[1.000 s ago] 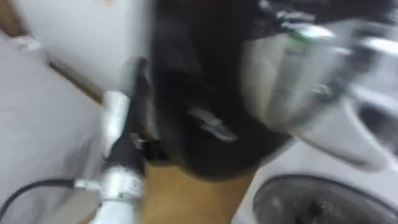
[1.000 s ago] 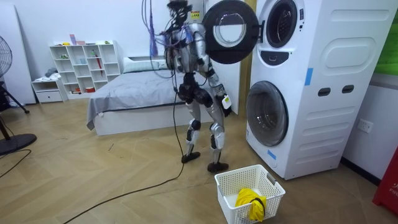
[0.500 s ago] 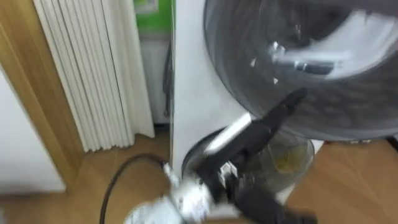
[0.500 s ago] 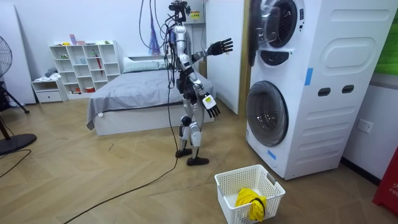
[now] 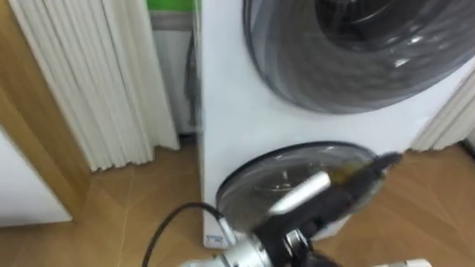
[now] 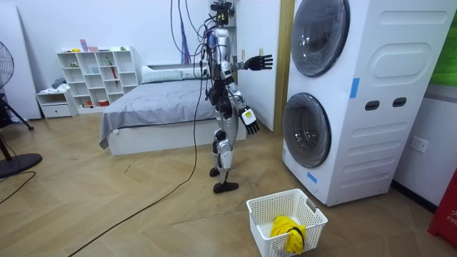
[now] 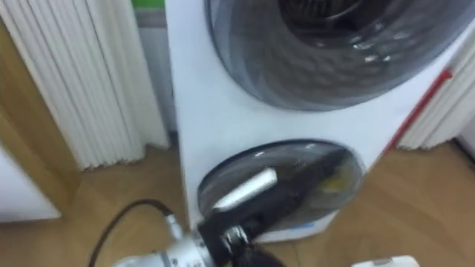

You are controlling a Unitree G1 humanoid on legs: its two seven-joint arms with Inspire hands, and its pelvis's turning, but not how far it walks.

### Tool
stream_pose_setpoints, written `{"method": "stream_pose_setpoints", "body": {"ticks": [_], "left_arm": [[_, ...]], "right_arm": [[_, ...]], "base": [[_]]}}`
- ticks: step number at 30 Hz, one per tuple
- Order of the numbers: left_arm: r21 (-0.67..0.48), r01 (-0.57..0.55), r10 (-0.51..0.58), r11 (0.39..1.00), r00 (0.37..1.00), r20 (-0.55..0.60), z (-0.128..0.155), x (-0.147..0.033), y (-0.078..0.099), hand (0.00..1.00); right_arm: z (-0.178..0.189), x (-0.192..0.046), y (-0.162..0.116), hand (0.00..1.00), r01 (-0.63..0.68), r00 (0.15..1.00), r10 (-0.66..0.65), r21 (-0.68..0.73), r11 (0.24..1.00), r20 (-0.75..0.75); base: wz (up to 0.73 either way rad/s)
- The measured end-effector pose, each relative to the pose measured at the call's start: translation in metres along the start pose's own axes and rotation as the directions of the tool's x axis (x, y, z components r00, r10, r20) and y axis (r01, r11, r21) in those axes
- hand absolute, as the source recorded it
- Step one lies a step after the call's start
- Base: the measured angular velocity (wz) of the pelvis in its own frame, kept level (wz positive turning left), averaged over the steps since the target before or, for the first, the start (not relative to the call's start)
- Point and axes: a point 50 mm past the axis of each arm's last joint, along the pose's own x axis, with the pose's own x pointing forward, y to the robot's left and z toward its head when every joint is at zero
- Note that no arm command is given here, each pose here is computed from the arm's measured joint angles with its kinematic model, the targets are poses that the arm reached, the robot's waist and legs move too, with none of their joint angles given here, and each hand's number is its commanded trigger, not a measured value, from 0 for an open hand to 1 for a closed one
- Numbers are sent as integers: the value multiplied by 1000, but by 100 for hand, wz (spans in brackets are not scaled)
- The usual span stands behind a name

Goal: Pick clothes from washing machine

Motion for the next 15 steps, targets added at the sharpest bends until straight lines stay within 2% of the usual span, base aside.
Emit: {"method": "stream_pose_setpoints", "body": {"ticks": [4, 8, 11, 13, 14, 15], "left_arm": [[4, 6, -6, 1000, 998, -69, -16, 1, 1, 0], [-40, 19, -25, 999, 988, -155, -40, 3, -3, 0], [-11, 4, -7, 1000, 960, -279, -67, -8, -3, 0], [40, -68, 79, 997, 896, -437, -103, -32, 4, 0], [54, -105, 117, 993, 869, -480, -113, -43, 5, 0], [81, -178, 192, 981, 796, -575, -135, -68, 7, 0]], "right_arm": [[13, 2, 0, 0, -6, 999, 7, -16, 1000, 43], [16, 3, 1, 0, -13, 999, 15, -38, 999, 47], [13, 2, 1, 0, -8, 999, 9, -23, 1000, 40], [6, 0, 0, 0, 0, 1000, 0, 11, 1000, 26], [4, 0, 0, 0, 4, 1000, -5, 24, 1000, 21], [-5, -3, -2, 0, 20, 1000, -21, 59, 998, 4]], "base": [[-64], [-10], [-8], [-13], [-20], [-14]]}}
